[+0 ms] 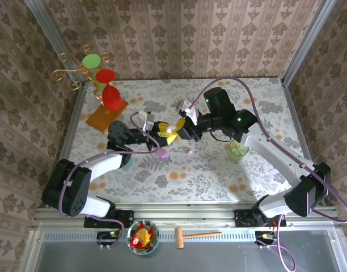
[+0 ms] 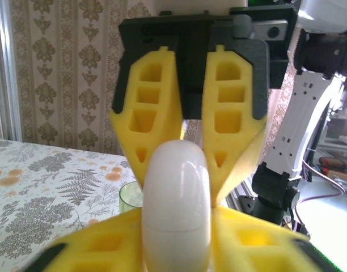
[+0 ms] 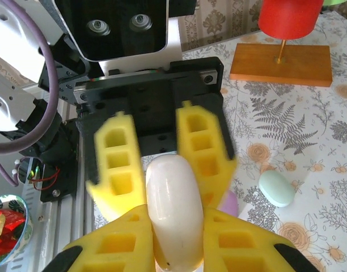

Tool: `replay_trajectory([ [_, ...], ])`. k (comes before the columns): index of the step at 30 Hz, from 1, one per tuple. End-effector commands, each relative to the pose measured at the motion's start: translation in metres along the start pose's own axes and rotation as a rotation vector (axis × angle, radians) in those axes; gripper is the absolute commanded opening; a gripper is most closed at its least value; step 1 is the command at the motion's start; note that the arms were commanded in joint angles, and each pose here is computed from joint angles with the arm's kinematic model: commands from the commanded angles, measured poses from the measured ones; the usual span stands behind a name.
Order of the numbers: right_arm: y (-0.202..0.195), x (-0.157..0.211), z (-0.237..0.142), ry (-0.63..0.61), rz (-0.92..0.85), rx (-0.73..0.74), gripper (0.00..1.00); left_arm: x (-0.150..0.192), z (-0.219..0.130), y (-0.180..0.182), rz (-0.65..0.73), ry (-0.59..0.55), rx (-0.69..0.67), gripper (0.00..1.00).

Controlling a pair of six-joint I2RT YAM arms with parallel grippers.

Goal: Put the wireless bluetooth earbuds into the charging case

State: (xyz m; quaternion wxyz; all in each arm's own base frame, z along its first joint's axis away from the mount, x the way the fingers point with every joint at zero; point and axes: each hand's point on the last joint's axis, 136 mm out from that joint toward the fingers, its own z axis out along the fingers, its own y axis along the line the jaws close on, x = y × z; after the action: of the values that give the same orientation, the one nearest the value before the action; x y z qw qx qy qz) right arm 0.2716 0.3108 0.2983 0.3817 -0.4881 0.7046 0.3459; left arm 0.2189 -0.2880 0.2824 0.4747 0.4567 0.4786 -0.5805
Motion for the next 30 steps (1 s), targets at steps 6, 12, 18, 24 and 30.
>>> replay_trajectory([
  [6, -0.08, 0.008, -0.027, -0.102, 0.237, 0.325, 0.16, -0.011, -0.027, 0.044, 0.14, -0.075, -0.288, 0.84],
  [12, -0.156, 0.042, -0.054, -0.198, 0.519, 0.555, 0.16, 0.013, -0.045, 0.077, 0.209, 0.063, -0.542, 0.94],
  [18, -0.211, 0.091, -0.072, -0.213, 0.752, 0.703, 0.16, 0.04, -0.042, 0.085, 0.329, 0.285, -0.664, 1.0],
  [24, -0.246, 0.146, -0.066, -0.098, 0.949, 0.751, 0.17, 0.048, -0.035, 0.081, 0.346, 0.34, -0.649, 1.0],
  [30, -0.278, 0.193, -0.052, -0.017, 1.07, 0.774, 0.17, 0.062, -0.032, 0.089, 0.316, 0.427, -0.658, 1.0],
])
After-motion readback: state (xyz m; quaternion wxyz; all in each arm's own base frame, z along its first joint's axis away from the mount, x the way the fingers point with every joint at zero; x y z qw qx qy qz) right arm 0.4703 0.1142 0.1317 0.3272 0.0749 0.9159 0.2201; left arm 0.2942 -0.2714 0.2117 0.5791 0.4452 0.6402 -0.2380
